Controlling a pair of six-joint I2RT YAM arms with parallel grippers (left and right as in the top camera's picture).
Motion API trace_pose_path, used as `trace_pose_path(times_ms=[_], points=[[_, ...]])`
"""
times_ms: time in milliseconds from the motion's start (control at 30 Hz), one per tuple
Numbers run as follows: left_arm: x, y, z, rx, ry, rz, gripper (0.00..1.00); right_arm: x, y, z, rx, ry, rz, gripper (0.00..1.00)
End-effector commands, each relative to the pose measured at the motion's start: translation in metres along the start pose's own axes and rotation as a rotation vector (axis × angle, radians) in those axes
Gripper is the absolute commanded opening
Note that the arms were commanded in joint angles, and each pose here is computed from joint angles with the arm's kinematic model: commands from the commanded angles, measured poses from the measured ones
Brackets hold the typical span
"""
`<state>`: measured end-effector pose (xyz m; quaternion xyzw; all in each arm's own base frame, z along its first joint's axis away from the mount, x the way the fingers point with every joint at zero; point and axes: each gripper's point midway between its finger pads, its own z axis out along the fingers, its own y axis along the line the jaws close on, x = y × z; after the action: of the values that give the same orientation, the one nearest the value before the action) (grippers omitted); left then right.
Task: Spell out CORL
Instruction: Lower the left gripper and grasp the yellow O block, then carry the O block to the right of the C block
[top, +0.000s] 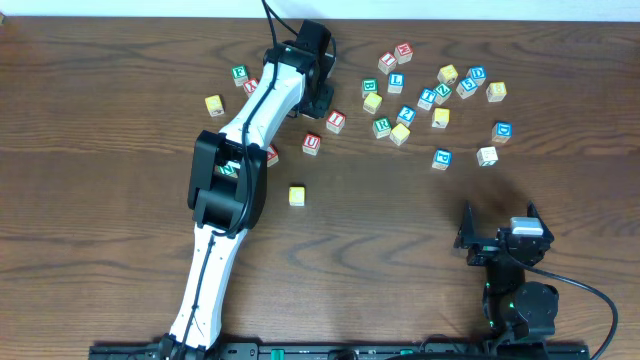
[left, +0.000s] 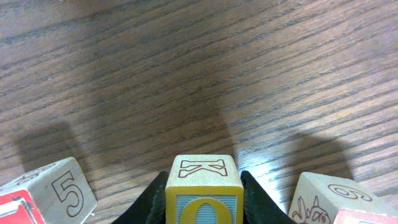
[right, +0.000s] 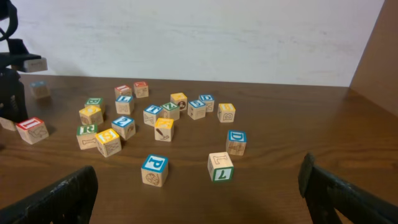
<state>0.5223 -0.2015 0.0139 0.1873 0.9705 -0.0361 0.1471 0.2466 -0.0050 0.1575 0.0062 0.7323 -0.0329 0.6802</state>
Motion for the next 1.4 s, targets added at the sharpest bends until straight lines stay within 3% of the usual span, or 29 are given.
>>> trace_pose_path(times_ms=[0, 300, 467, 833, 967, 1100, 1367], points=[[0.000, 0.004, 0.000, -0.010, 0.007, -0.001, 0.21, 0.001, 0.000, 0.000, -0.004, 0.005, -0.008, 0.99], [0.004, 0.004, -0.002, -0.009, 0.022, -0.003, 0.19, 0.001, 0.000, 0.000, -0.004, 0.005, -0.008, 0.99], [0.002, 0.003, -0.020, -0.009, 0.013, -0.002, 0.11, 0.001, 0.000, 0.000, -0.004, 0.005, -0.008, 0.99], [-0.020, -0.009, -0.165, 0.001, -0.171, -0.021, 0.07, 0.001, 0.000, 0.000, -0.004, 0.005, -0.008, 0.99], [-0.002, -0.021, -0.220, 0.009, -0.184, -0.005, 0.07, 0.001, 0.000, 0.000, -0.003, 0.005, -0.008, 0.99], [0.025, -0.033, -0.246, 0.018, -0.134, 0.019, 0.08, 0.001, 0.000, 0.000, -0.004, 0.005, -0.008, 0.99], [0.054, -0.055, -0.254, 0.031, -0.080, 0.048, 0.07, 0.001, 0.000, 0.000, -0.004, 0.005, -0.008, 0.99]])
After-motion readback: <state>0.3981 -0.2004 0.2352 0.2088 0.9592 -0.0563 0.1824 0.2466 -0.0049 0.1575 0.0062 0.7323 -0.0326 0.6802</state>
